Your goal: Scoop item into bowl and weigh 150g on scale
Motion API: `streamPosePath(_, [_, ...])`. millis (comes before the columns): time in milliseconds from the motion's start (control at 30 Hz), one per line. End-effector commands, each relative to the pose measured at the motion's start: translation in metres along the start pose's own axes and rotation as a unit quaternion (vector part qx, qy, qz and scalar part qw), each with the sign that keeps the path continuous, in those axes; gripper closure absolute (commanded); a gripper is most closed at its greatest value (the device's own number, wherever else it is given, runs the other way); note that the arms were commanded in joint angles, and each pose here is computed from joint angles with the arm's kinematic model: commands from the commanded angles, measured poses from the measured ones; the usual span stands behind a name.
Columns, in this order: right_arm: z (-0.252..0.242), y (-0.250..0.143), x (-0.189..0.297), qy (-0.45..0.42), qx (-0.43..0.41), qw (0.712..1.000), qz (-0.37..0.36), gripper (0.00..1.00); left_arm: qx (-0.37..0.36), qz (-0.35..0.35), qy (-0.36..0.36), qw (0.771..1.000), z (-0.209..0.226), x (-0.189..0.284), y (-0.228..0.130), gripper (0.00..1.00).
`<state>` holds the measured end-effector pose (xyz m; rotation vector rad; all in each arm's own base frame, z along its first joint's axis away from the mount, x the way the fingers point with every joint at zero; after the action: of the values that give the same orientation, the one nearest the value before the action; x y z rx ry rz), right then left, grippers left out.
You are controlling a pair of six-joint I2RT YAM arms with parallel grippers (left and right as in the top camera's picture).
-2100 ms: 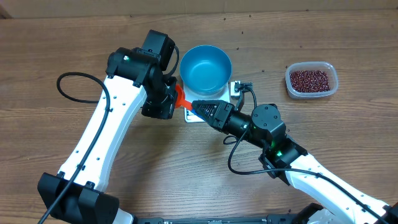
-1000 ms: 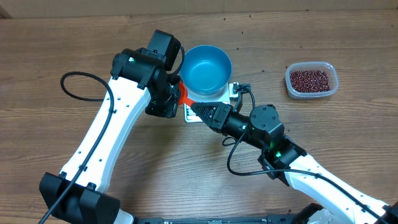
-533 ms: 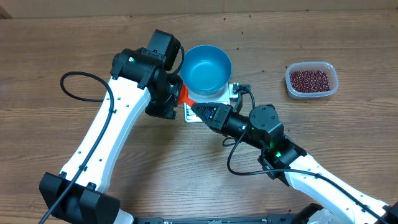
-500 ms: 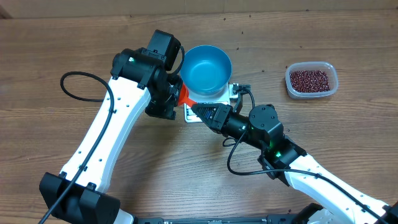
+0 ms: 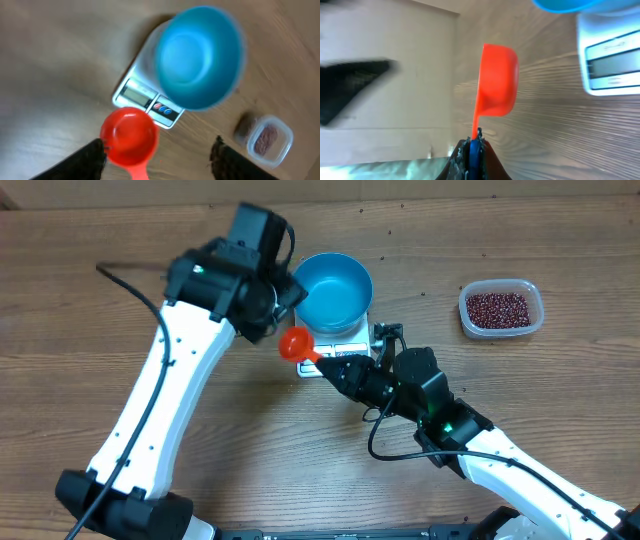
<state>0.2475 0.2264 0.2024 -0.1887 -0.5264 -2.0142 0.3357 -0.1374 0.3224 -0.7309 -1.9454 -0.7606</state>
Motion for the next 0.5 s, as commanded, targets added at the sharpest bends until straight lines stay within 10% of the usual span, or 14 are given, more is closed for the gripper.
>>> streamPosePath(0, [0.008,0.009,0.009,0.002,0.038,0.999,-0.018,0.96,-0.174,-0.048,-0.041,0.983,-0.009,0.044,0.008,0.26])
streamPosePath(467, [0.038,0.028,0.090,-0.202,0.107,0.973,0.008,0.96,-0.209,-0.039,-0.037,0.976,-0.006,0.053,0.004,0.04])
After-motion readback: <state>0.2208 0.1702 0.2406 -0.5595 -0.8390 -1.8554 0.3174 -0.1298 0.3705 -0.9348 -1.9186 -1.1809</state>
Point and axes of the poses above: each gripper's point midway between its finger pads, its own x axis back along the fingers, its own z axis along the line the jaws close on, y = z × x, the point moved 7 cm from there along x, back along the fingers, and after that the axes turned 3 degrees about x, right-handed, at the moved point
